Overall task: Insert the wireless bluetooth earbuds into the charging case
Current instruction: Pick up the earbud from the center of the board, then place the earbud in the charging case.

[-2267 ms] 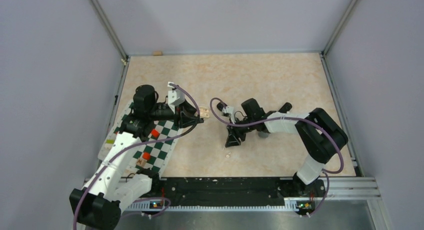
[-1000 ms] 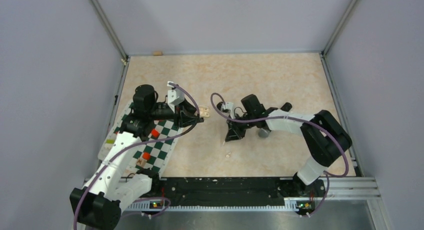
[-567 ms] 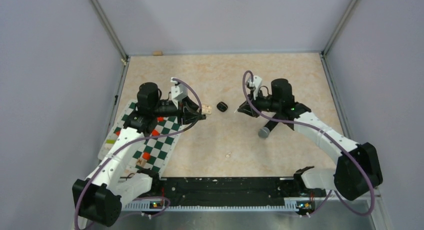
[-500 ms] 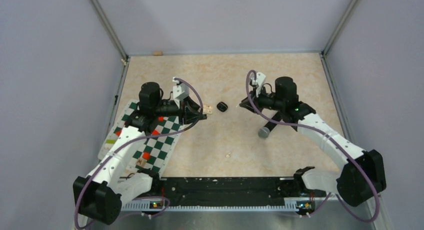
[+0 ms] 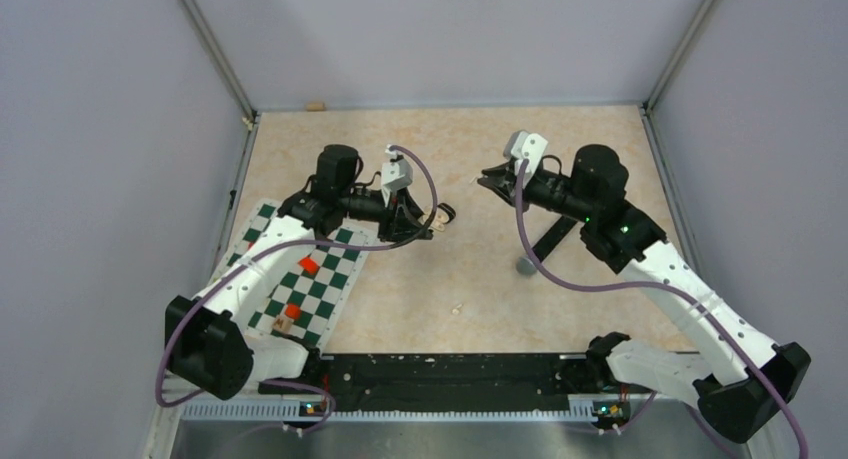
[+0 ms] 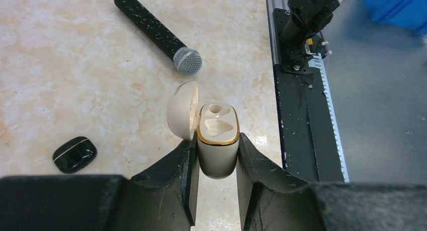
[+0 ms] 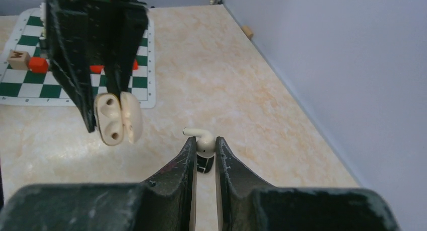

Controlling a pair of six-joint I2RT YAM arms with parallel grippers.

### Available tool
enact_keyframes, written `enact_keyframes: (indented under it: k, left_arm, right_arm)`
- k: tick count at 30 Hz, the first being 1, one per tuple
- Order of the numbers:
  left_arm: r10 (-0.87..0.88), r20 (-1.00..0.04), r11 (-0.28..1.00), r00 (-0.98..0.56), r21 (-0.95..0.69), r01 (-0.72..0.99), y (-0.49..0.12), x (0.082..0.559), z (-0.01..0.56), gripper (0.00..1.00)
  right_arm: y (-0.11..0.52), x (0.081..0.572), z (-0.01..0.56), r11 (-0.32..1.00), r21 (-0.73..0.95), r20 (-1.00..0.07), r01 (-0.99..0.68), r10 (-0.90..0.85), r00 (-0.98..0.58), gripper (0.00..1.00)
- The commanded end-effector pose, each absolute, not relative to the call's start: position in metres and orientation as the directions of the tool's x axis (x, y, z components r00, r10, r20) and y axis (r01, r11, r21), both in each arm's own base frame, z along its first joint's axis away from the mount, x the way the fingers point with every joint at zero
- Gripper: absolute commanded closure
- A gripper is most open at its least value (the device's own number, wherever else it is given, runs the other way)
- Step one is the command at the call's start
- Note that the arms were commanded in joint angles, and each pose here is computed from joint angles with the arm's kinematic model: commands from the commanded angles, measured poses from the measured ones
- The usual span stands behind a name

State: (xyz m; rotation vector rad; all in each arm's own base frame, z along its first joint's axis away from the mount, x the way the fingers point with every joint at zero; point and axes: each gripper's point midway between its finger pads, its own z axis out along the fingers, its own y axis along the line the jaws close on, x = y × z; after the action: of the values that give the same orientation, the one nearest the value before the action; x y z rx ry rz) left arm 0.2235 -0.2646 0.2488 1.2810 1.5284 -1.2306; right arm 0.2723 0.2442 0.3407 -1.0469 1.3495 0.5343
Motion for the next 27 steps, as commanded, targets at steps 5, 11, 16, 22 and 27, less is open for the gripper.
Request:
enact_keyframes:
  k: [5, 11, 16, 22, 27]
  left_arm:
    - [0.193, -0.964, -0.066, -0.182, -0.197, 0.978, -0.276, 0.213, 0.255, 0.92]
    - [0.190, -0.971, -0.058, -0.146, -0.159, 0.986, -0.275, 0.213, 0.251, 0.93]
    - [0.207, -0.973, -0.028, -0.098, -0.106, 0.994, -0.272, 0.218, 0.240, 0.95]
    - [0.207, -0.977, -0.041, -0.051, -0.061, 0.997, -0.270, 0.215, 0.235, 0.97]
    - [0.202, -0.979, -0.044, -0.019, -0.029, 0.999, -0.268, 0.212, 0.230, 0.97]
  right_arm:
    - [0.260, 0.240, 0.357, 0.427, -0.306, -0.952, -0.851, -0.147, 0.268, 1.00]
    - [0.278, 0.225, 0.340, 0.374, -0.298, -0.954, -0.878, -0.159, 0.256, 1.00]
    - [0.293, 0.219, 0.332, 0.337, -0.285, -0.957, -0.897, -0.162, 0.242, 1.00]
    - [0.308, 0.218, 0.321, 0.312, -0.305, -0.946, -0.900, -0.209, 0.248, 1.00]
    - [0.316, 0.217, 0.313, 0.295, -0.317, -0.938, -0.901, -0.237, 0.252, 1.00]
